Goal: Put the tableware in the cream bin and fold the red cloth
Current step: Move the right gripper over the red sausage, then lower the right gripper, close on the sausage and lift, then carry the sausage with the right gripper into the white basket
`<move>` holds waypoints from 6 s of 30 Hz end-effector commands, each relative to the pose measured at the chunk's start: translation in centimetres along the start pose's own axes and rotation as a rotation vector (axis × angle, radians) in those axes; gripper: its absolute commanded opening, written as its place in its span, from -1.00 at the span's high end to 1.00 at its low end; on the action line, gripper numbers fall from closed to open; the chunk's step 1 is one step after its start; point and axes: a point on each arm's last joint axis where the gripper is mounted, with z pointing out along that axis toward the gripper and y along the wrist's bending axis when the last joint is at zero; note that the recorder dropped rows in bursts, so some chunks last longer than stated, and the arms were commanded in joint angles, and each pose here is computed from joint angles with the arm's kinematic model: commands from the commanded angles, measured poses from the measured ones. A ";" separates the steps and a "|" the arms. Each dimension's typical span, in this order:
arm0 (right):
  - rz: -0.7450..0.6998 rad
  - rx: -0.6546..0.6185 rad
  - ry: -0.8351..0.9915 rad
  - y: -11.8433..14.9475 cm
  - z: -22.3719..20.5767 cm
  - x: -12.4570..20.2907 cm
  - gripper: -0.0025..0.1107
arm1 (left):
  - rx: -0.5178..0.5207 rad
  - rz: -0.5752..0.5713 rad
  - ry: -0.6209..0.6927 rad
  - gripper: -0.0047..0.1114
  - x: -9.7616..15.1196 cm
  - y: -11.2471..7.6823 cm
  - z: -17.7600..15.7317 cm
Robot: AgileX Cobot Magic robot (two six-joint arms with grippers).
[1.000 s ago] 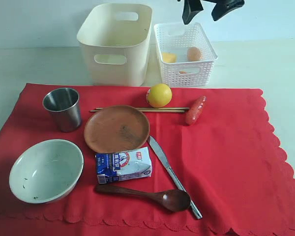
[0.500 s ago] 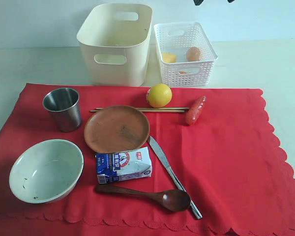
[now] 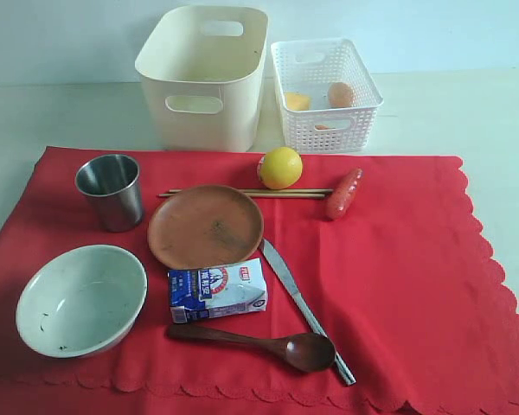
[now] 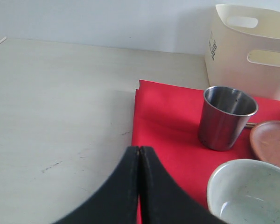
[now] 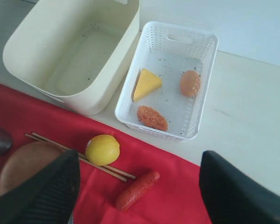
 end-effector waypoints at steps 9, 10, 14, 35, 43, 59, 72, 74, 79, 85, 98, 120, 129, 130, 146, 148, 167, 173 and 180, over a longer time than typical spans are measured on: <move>-0.024 0.002 -0.078 0.4 -3.5 0.1 -0.26 | 0.001 -0.006 -0.011 0.92 0.0 0.0 0.0; -0.026 0.002 -0.085 0.4 -3.9 0.1 -0.26 | 0.001 -0.006 -0.011 0.92 0.0 0.0 0.0; -0.029 0.000 -0.105 0.5 -4.8 0.2 -0.26 | 0.001 -0.006 -0.011 0.92 0.0 0.0 0.0; -0.004 -0.046 0.070 0.6 -2.4 9.2 -0.26 | 0.001 -0.006 -0.011 0.92 0.0 0.0 0.0; 0.014 -0.030 0.139 -0.1 2.3 13.3 -0.26 | 0.001 -0.006 -0.011 0.92 0.0 0.0 0.0; 0.068 -0.029 0.214 -0.9 8.9 15.1 -0.26 | 0.001 -0.006 -0.011 0.92 0.0 0.0 0.0; 0.159 -0.065 0.159 -1.1 14.4 14.7 -0.26 | 0.001 -0.006 -0.011 0.92 0.0 0.0 0.0; 0.157 -0.066 0.188 -1.2 15.2 14.7 -0.26 | 0.001 -0.006 -0.011 0.92 0.0 0.0 0.0; 0.107 -0.063 0.257 -0.8 17.0 14.4 -0.26 | 0.001 -0.006 -0.011 0.92 0.0 0.0 0.0; 0.049 0.065 0.296 0.8 18.7 14.3 -0.26 | 0.001 -0.006 -0.011 0.92 0.0 0.0 0.0; 0.141 0.139 0.367 1.7 22.7 15.6 -0.26 | 0.001 -0.006 -0.011 0.92 0.0 0.0 0.0; 0.183 0.140 0.362 1.5 25.8 16.9 -0.20 | 0.001 -0.006 -0.011 0.92 0.0 0.0 0.0; 0.205 0.166 0.411 1.3 26.2 17.6 0.38 | 0.001 -0.006 -0.011 0.92 0.0 0.0 0.0; 0.204 0.175 0.413 1.2 26.1 17.6 0.47 | 0.001 -0.006 -0.011 0.92 0.0 0.0 0.0; 0.137 0.302 0.335 0.3 21.3 15.0 0.77 | 0.001 -0.006 -0.011 0.92 0.0 0.0 0.0; 0.138 0.296 0.307 0.4 20.2 14.3 0.77 | 0.001 -0.006 -0.011 0.92 0.0 0.0 0.0; 0.158 0.106 0.069 2.5 8.1 10.5 0.77 | 0.001 -0.006 -0.011 0.92 0.0 0.0 0.0; 0.140 -0.009 0.005 3.5 7.7 9.8 0.77 | 0.001 -0.006 -0.011 0.92 0.0 0.0 0.0; 0.175 -0.084 -0.087 4.1 8.3 8.9 0.77 | 0.001 -0.006 -0.011 0.92 0.0 0.0 0.0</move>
